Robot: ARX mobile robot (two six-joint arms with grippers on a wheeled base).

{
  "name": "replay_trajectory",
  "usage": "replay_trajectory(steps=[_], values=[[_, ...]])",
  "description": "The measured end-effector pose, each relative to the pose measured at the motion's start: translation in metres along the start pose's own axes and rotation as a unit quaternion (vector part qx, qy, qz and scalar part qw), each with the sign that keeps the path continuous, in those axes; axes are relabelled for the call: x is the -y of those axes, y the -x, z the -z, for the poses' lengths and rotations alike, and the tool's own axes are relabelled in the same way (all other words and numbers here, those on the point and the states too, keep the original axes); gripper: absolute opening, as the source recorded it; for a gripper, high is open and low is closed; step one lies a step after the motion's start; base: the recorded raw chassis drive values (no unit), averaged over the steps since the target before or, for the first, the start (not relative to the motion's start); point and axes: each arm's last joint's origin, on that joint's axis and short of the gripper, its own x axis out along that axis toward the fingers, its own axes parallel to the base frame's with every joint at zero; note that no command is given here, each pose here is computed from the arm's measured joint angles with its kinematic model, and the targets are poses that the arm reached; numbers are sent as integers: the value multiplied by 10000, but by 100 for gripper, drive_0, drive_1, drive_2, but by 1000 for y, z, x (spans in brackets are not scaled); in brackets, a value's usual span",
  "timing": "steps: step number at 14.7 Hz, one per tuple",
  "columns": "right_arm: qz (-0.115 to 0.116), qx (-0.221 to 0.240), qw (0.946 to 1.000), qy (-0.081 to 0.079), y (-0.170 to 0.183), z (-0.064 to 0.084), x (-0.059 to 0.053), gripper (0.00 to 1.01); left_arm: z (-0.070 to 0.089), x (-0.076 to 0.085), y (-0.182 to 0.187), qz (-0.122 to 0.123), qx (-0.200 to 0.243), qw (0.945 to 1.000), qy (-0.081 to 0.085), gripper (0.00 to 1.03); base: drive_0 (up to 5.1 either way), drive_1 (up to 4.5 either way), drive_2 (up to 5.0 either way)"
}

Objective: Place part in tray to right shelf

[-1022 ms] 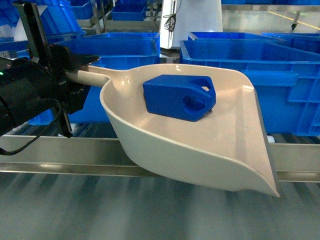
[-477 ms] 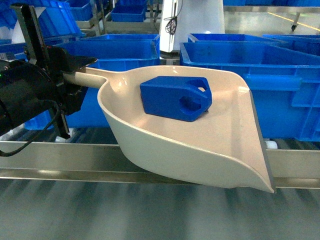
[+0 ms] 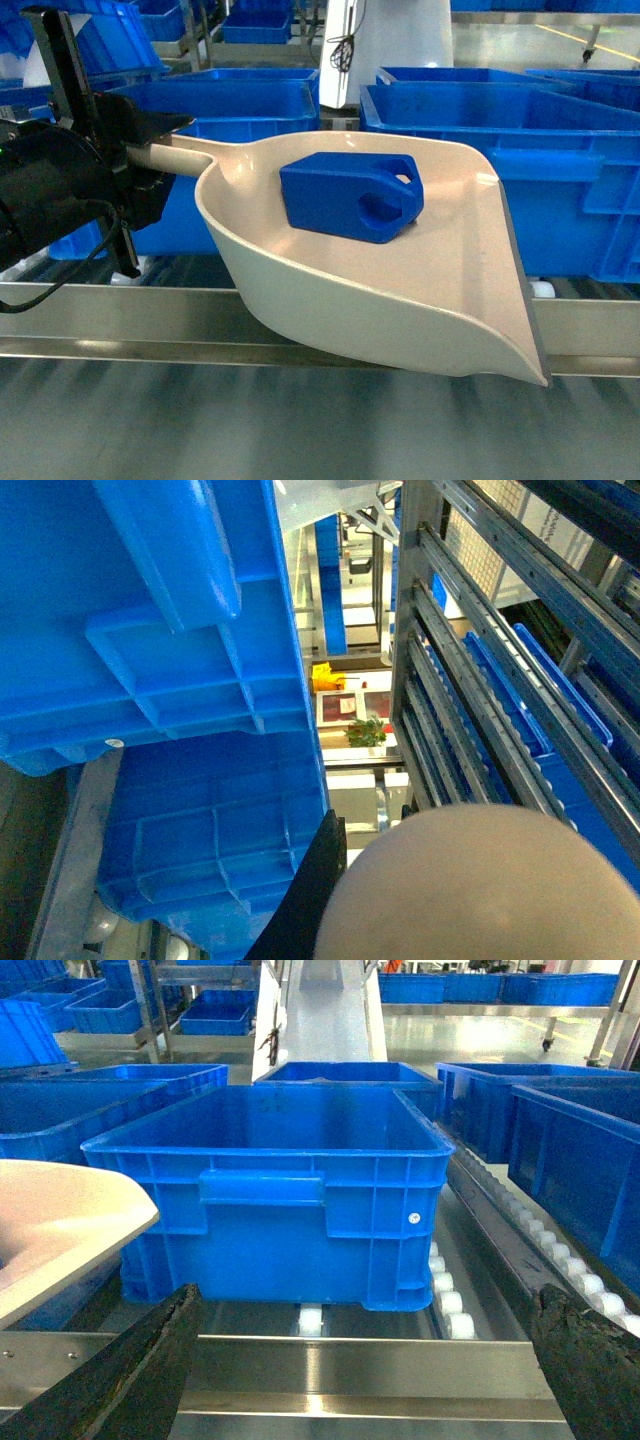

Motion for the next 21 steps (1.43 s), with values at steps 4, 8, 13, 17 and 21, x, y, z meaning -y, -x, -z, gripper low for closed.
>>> replay_trajectory(steps=[4, 8, 13, 17, 21], values=[[0, 0, 10000, 0, 0, 0, 0, 98, 0, 0, 0, 0, 0, 10000, -2, 13, 0, 0, 0], [0, 0, 10000, 0, 0, 0, 0, 98, 0, 0, 0, 0, 0, 10000, 0, 13, 0, 0, 0], [0, 0, 10000, 0, 0, 0, 0, 98, 0, 0, 0, 0, 0, 10000, -2, 13, 0, 0, 0], [0, 0, 10000, 0, 0, 0, 0, 98, 0, 0, 0, 0, 0, 10000, -2, 13, 0, 0, 0], [0, 0, 10000, 0, 0, 0, 0, 98, 0, 0, 0, 0, 0, 10000, 0, 13, 0, 0, 0]])
